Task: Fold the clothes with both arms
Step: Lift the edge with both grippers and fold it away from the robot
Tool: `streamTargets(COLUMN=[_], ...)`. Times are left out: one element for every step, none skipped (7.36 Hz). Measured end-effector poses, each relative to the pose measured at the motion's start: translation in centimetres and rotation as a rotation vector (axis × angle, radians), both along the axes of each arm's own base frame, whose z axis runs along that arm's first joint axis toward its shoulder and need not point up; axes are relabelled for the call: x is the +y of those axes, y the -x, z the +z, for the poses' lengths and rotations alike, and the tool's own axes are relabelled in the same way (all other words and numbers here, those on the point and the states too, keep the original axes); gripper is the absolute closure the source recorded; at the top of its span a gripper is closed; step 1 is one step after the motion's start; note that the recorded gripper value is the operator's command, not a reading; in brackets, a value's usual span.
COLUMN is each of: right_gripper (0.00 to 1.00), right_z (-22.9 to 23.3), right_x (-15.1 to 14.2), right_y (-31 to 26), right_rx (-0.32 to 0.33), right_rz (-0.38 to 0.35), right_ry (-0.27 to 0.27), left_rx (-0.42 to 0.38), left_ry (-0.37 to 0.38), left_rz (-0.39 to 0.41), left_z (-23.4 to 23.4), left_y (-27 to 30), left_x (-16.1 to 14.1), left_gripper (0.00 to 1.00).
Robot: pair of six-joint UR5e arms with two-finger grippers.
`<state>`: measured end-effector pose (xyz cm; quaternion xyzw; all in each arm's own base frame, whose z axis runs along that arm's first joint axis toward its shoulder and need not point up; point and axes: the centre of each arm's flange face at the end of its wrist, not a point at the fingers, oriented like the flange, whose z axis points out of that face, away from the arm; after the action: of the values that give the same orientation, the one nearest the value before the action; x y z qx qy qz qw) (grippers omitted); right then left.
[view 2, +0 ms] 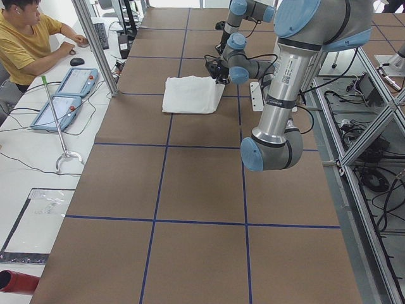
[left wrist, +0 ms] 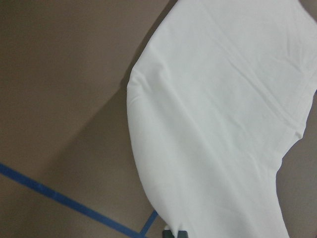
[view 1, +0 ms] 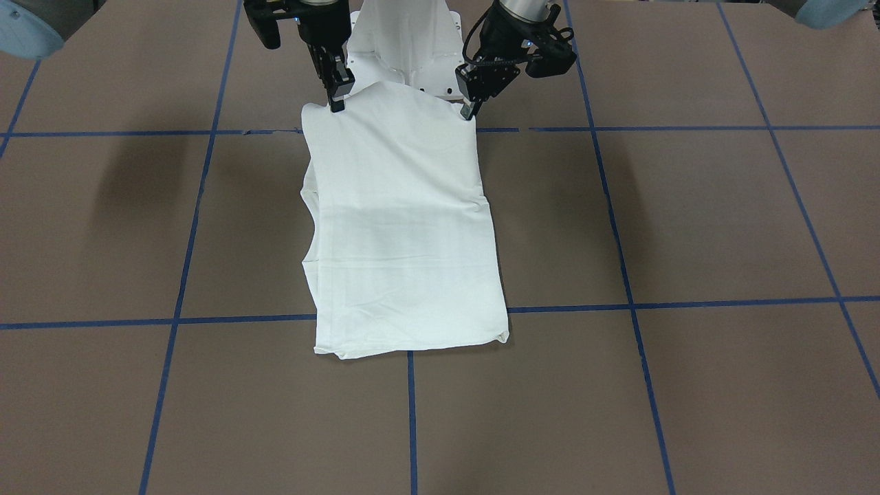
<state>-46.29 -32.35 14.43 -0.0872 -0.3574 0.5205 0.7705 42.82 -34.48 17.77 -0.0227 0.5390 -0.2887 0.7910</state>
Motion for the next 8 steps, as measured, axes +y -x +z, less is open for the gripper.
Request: streamTargets(right_gripper=[1.0,1.0,1.0,1.0,1.0,1.0,1.0,1.0], right_z=[-0.2,0.0,0.1,0.1,0.7,2.0,3.3,4.3], right_x=[-4.4,-9.3,-14.1,-19.2,-23.5,-27.0,-29.6,-31.2], right_y=[0.5,1.3,2.7,4.5,5.7,6.7,7.7,8.3], right_rx=[0.026,0.041,0.055,0.079,0.1,0.116,0.12,0.118], right_rz=[-0.005,-0.011,-0.018,-0.023,-0.033,-0.048,-0.057,-0.062], right_ry=[-0.015,-0.023,-0.023,-0.023,-0.027,-0.037,-0.049,-0.059], left_rx=[-0.03,-0.063,-0.087,-0.105,-0.118,-0.127,-0.134,-0.138], left_ry=[-0.021,-0.047,-0.066,-0.078,-0.091,-0.106,-0.119,-0.126], left_rz=[-0.02,-0.039,-0.06,-0.083,-0.1,-0.111,-0.117,-0.124], left_z=[0.3,0.9,1.9,3.3,4.8,6.3,7.6,8.5], left_y=[-0.1,-0.4,-1.2,-2.3,-3.6,-4.7,-5.8,-6.7], left_x=[-3.5,-7.0,-10.4,-14.0,-17.3,-20.0,-22.1,-23.7], left_gripper=[1.0,1.0,1.0,1.0,1.0,1.0,1.0,1.0])
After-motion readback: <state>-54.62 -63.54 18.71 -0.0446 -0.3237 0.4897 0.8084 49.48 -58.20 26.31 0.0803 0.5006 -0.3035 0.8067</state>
